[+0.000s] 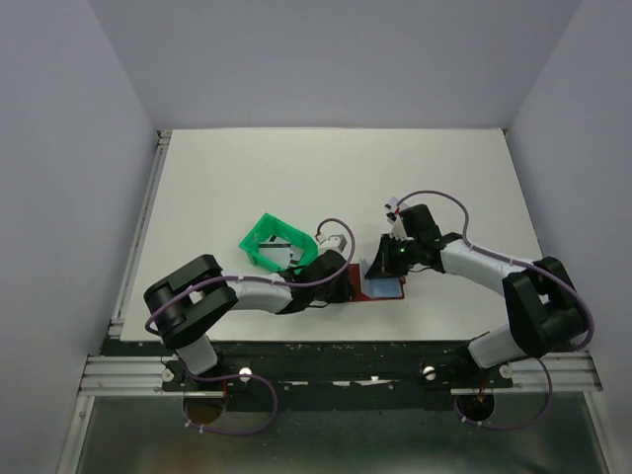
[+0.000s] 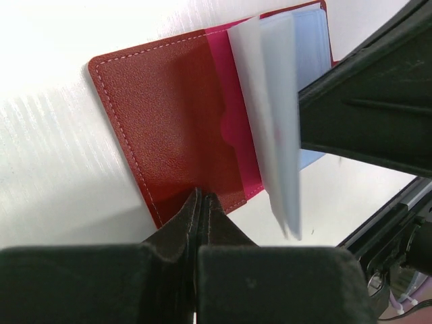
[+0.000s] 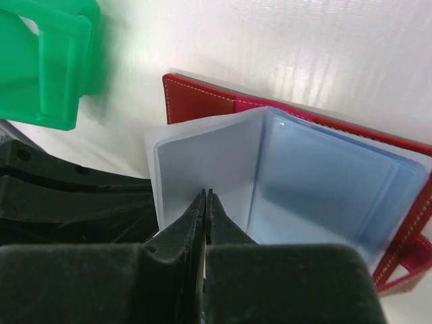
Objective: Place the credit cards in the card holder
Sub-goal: Open the card holder at the center of the board.
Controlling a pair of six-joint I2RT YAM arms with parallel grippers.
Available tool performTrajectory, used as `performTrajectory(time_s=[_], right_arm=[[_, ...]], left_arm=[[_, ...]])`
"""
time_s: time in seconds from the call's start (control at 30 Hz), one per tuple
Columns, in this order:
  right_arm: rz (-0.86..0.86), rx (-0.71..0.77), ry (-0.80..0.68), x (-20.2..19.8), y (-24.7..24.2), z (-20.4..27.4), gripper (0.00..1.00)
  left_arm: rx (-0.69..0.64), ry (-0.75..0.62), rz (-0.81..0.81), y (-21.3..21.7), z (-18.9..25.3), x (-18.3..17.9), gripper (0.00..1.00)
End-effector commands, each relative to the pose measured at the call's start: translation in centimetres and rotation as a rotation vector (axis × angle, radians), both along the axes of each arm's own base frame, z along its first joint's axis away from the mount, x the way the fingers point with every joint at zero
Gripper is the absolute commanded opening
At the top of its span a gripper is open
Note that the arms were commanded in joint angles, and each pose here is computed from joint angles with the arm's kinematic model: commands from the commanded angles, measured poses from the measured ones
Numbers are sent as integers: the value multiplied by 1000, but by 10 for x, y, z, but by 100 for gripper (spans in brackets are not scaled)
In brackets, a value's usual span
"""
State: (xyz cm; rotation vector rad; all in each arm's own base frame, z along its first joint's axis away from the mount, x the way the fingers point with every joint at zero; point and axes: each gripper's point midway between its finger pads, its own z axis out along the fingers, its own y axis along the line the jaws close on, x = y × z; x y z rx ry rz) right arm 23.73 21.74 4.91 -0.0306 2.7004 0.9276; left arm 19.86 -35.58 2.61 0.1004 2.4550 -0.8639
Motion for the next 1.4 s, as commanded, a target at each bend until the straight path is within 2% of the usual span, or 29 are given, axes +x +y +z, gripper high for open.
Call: performTrajectory(time_s=[0.0, 0.37, 0.5, 0.67, 0.87, 0.93, 1.0, 1.13, 1.37], right_arm=[[56, 81, 5, -3, 19, -1, 9], [22, -24, 69, -4, 12, -39, 9], [14, -45, 81, -4, 11, -48, 9], [9, -70, 90, -6, 8, -55, 9], [-1, -84, 92, -6, 6, -59, 9], [-1, -83, 95, -7, 6, -59, 9], [-4, -81, 92, -6, 6, -58, 9], [-6, -77, 89, -7, 6, -57, 9], [-7, -60, 94, -6, 9, -53, 9]], left_arm=[[122, 64, 3, 29, -32, -22, 5], [210, 30, 88, 60, -15, -26, 33], [253, 23, 139, 77, -8, -29, 39], [262, -48, 194, 94, 18, -29, 39], [48, -273, 129, 69, 87, -11, 40], [12, -334, 86, 56, 102, -6, 41], [30, -358, 55, 46, 104, -1, 41], [41, -347, -9, 19, 92, 3, 33], [95, -263, -8, 8, 45, 6, 27]])
